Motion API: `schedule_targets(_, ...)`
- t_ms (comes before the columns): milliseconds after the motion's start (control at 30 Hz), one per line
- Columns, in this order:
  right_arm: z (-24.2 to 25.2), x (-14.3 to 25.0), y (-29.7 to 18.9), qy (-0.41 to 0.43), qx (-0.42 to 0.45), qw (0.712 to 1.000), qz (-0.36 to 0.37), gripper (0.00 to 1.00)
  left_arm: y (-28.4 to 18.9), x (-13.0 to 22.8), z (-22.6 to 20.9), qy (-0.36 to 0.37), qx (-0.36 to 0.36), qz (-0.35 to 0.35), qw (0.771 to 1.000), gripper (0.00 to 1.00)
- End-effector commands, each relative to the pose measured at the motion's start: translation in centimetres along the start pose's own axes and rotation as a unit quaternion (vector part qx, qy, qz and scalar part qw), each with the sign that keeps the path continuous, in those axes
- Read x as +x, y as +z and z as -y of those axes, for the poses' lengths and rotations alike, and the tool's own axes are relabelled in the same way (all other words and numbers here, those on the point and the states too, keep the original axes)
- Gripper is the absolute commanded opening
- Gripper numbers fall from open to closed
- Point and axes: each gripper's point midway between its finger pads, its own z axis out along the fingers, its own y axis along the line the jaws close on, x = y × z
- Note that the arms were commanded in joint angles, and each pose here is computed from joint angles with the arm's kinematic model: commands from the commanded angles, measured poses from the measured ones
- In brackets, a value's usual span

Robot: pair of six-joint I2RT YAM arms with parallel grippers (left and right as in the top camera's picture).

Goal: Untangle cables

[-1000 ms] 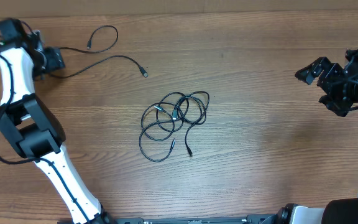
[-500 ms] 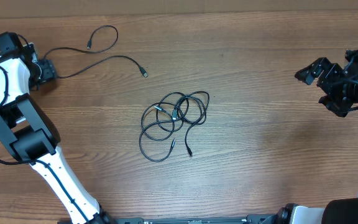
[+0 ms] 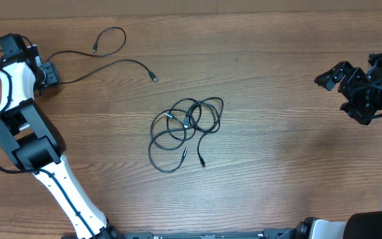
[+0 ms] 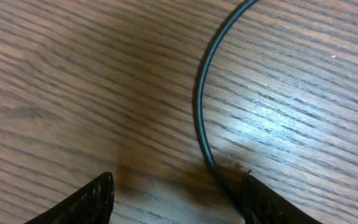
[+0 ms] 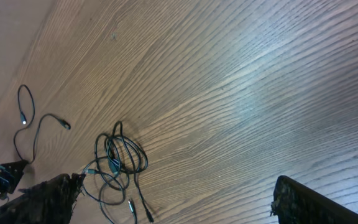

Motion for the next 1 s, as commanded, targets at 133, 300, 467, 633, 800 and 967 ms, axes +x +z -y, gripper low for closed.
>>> schedule_targets(133,0.6,-0.2,0.2,-0.003,0.018,1.0,0.003,1.0,1.7,1.8,0.0,0.048,-0.033,-0.031,0.998,0.54)
schedule_targets(300,0.6,-0.2,0.2,-0.003,0.018,1.0,0.004,1.0,2.5,2.7,-0.1,0.049,-0.021,-0.044,0.998,0.61)
schedule_targets(467,0.6,-0.1,0.2,-0.003,0.019,1.0,0.003,1.0,3.4,3.5,-0.4,0.029,0.009,-0.052,0.998,0.41)
schedule_targets(633,0.7,-0.1,0.2,-0.002,0.019,1.0,0.002,1.0,4.7,4.4,-1.2,0.01,0.029,-0.059,0.998,0.09)
schedule_targets(800,0.7,0.1,0.2,-0.001,0.02,1.0,-0.002,1.0,4.9,3.5,-2.1,0.001,0.032,-0.037,0.999,0.04)
schedule_targets(967,0.9,0.5,0.2,0.003,0.023,1.0,-0.01,1.0,3.8,0.5,-4.0,-0.003,0.022,0.006,1.0,0.04)
